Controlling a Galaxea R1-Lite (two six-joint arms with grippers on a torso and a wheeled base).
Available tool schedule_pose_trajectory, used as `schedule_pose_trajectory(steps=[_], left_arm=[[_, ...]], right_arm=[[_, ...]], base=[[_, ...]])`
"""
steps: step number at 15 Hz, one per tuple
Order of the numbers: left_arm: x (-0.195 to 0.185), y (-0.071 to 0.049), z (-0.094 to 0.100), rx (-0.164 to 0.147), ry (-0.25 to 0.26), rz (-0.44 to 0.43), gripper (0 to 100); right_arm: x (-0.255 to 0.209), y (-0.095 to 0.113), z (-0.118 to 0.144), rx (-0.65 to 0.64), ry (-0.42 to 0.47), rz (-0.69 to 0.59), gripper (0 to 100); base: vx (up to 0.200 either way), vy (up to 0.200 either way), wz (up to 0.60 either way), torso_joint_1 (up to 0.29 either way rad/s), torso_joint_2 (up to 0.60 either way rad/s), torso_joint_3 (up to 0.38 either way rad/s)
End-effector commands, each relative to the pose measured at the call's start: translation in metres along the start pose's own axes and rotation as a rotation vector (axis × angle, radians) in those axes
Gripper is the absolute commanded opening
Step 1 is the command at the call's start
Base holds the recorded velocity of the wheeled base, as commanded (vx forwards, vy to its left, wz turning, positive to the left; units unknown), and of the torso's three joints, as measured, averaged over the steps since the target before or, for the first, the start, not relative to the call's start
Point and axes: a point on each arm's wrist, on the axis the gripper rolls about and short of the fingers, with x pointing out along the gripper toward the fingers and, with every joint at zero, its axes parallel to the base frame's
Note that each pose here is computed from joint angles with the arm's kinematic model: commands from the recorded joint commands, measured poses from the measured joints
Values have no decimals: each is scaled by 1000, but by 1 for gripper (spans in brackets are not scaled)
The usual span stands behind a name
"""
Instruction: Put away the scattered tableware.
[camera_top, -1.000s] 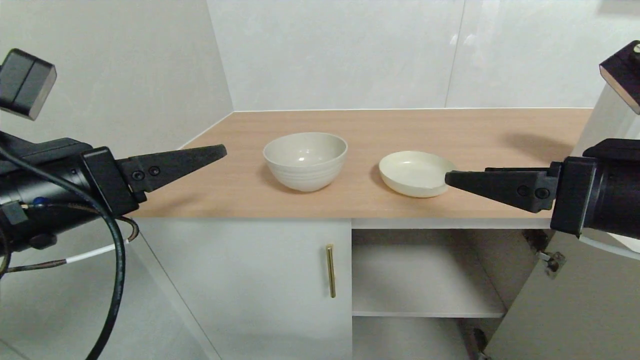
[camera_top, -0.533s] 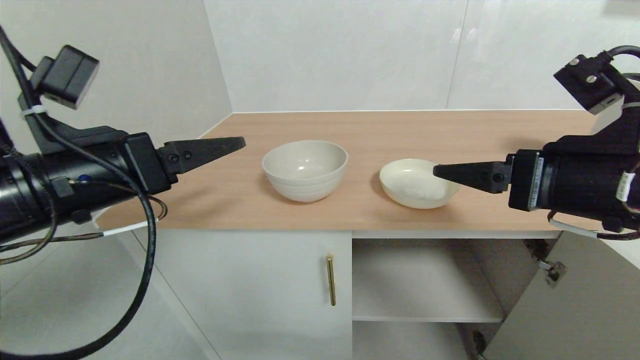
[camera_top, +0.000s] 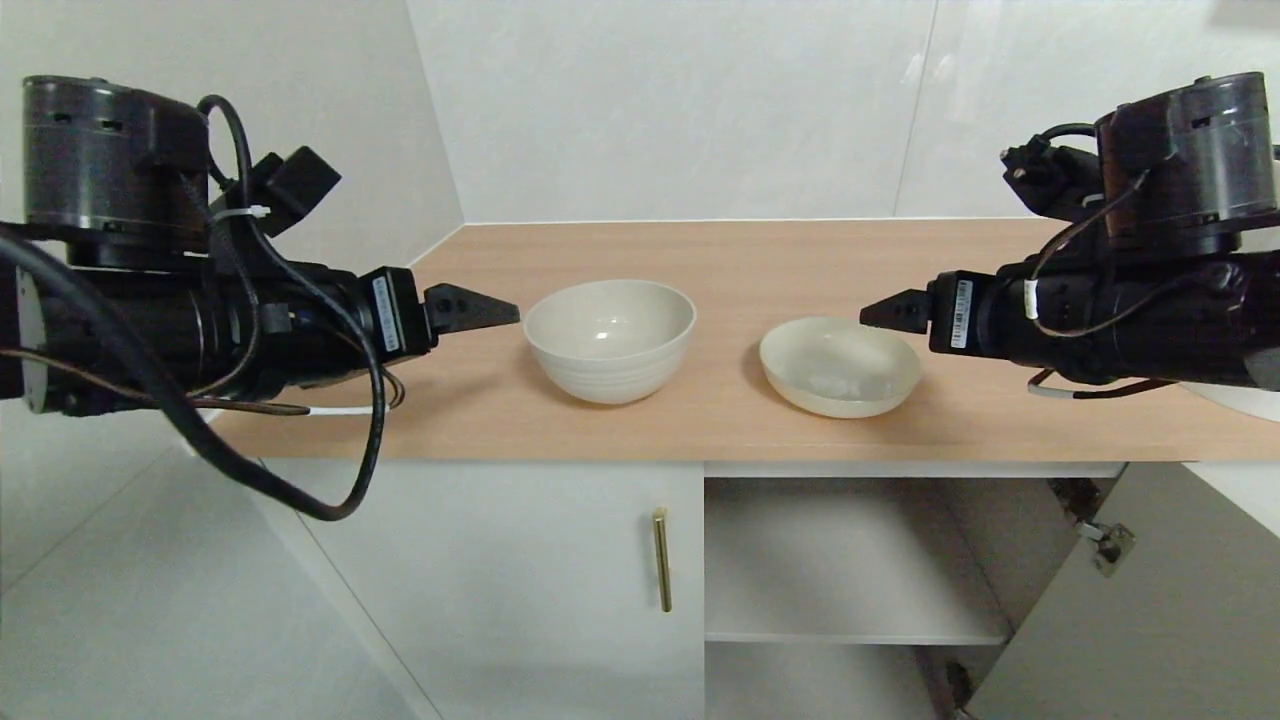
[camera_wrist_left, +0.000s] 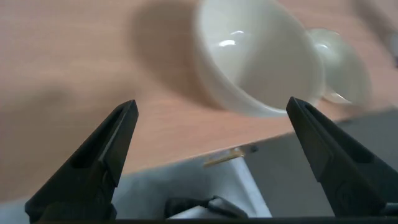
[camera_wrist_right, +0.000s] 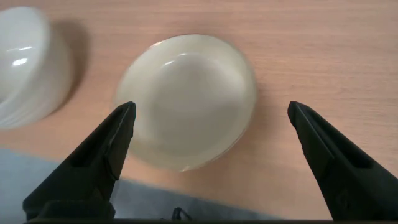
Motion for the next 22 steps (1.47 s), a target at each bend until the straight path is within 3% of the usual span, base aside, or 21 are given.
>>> schedule_pose_trajectory(steps=[1,3,7,14,15,22], left_arm=[[25,-8,-2,-27,14,53,100],[46,-14,-7,-16,-36,110,100],[65,-20,-16,-24,-94,88,100],[72,-18,-20,-23,-78,94,100],[72,-19,-20,-22,-77,89,0],[58,-23,-17,-23,-100,73,0]], right_arm=[[8,0,-3,1,13,-18,100],[9,0,-4,2,12,-22,100],[9,-1,-4,3,9,-40,100],[9,-1,-5,0,11,-44,100],[9,-1,-4,1,8,-43,100],[8,-1,-4,2,6,-44,100]], base=[[0,0,0,0,0,0],[0,0,0,0,0,0],[0,0,0,0,0,0],[0,0,0,0,0,0],[0,0,0,0,0,0],[0,0,0,0,0,0]])
